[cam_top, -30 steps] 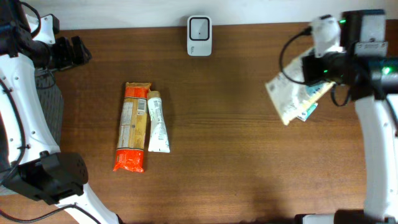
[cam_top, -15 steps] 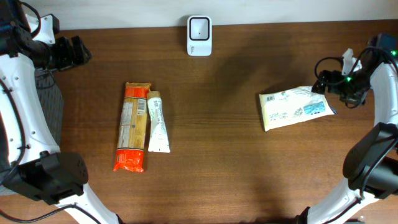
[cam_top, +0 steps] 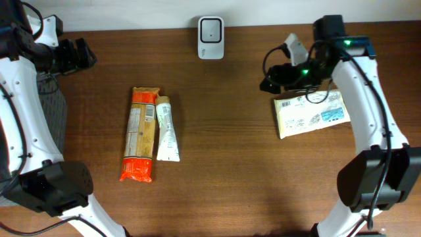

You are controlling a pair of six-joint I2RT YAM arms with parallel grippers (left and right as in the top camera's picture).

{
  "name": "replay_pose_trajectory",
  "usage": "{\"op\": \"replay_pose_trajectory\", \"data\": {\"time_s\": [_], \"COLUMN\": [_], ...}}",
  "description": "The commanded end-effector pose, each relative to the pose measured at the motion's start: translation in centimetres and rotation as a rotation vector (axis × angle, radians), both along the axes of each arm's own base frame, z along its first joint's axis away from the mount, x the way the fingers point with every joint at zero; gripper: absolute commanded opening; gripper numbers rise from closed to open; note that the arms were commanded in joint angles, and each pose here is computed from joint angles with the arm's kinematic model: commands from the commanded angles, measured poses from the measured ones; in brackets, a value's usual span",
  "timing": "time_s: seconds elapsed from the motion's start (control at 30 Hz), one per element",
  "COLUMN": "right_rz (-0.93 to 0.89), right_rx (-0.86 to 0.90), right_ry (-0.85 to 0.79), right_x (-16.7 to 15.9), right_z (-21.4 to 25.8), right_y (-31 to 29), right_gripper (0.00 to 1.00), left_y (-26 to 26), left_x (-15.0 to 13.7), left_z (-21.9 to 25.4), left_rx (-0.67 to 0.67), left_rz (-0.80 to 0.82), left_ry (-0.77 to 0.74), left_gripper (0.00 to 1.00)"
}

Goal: Scan the item barcode
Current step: 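Reach the right gripper to the tan bottle-shaped package and grasp it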

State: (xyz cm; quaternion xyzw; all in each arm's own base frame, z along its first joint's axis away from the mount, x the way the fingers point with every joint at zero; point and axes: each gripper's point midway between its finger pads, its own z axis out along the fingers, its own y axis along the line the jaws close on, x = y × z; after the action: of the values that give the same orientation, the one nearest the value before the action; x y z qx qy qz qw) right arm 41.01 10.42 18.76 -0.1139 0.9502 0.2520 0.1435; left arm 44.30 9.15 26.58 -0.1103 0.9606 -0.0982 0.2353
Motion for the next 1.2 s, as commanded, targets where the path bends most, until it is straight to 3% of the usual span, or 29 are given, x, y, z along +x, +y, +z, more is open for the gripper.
{"op": "replay_pose_trajectory", "data": {"time_s": [0.0,0.13,0.6,1.17], "right_rz": [0.069,0.133,0.265,0.281], "right_rx": [0.018,0.024,0.061,0.057], "right_ry": [-0.007,-0.031,-0.100,-0.028], "right_x": [0.2,-0.1,-0.3,-0.9], "right_z": [-0.6,-1.1,-3.1,-6.4], "right_y": [3.1,6.2,15.2,17.4], "right_gripper": [0.84,0.77,0.72,0.71], "left_y": [0.0,0.0,0.0,0.0], "left_x": [-0.1,-0.1,-0.1,-0.1], "left_z": [0.6,0.6,0.6,0.6], "left_rx": [0.000,0.000,0.000,0.000], "left_rz": [0.003,0.003,0.003,0.003], "left_ry": [-0.015,-0.015,-0.015,-0.015], "left_gripper": [0.99,0.99,0.99,0.99]}}
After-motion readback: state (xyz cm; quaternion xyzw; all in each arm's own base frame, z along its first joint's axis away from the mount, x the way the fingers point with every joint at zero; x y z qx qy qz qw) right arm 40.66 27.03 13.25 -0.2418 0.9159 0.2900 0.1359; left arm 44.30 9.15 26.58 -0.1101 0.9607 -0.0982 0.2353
